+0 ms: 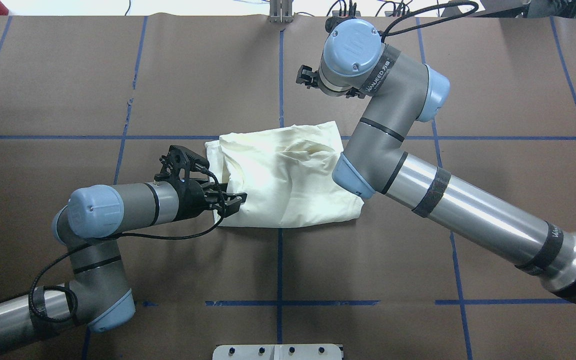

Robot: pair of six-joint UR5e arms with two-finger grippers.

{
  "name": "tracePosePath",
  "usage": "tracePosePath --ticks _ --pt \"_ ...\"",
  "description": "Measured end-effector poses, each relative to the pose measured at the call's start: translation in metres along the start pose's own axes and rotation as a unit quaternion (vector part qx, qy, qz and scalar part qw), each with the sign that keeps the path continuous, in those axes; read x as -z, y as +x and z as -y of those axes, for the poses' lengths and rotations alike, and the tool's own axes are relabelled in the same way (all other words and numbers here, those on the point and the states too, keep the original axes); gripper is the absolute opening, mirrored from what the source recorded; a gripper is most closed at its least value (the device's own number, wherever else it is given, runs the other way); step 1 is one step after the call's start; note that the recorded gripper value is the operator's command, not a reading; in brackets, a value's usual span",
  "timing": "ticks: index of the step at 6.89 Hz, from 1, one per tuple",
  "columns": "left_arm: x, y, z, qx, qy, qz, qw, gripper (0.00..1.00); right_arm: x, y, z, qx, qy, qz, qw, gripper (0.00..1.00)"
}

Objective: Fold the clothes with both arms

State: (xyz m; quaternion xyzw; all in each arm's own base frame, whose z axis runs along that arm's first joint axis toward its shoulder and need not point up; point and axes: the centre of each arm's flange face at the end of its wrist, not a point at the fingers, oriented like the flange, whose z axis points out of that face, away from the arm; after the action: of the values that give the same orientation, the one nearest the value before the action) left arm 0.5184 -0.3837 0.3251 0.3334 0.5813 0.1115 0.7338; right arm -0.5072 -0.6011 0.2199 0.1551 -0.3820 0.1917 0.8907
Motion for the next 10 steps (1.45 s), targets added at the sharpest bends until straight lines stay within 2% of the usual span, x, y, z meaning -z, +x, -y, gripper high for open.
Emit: tracePosePath --ticks 1,3,8,10 --pt "0.002 -0.005 -0.007 0.0 -0.004 0.0 1.0 0.43 0.0 0.0 0.0 0.0 0.0 0.0 1.0 1.0" --pt "0.002 -0.006 -0.014 0.0 -0.012 -0.004 0.9999 0.01 -0.001 0.001 0.0 0.0 0.0 -0.001 1.0 1.0" --pt "0.018 0.016 -0.004 0.009 -0.017 -0.042 0.9989 0.0 -0.003 0.004 -0.001 0.001 0.001 -0.002 1.0 1.0" --pt "0.021 0.021 -0.002 0.069 -0.025 -0.045 0.9963 0.0 -0.002 0.004 -0.001 0.001 0.001 -0.002 1.0 1.0"
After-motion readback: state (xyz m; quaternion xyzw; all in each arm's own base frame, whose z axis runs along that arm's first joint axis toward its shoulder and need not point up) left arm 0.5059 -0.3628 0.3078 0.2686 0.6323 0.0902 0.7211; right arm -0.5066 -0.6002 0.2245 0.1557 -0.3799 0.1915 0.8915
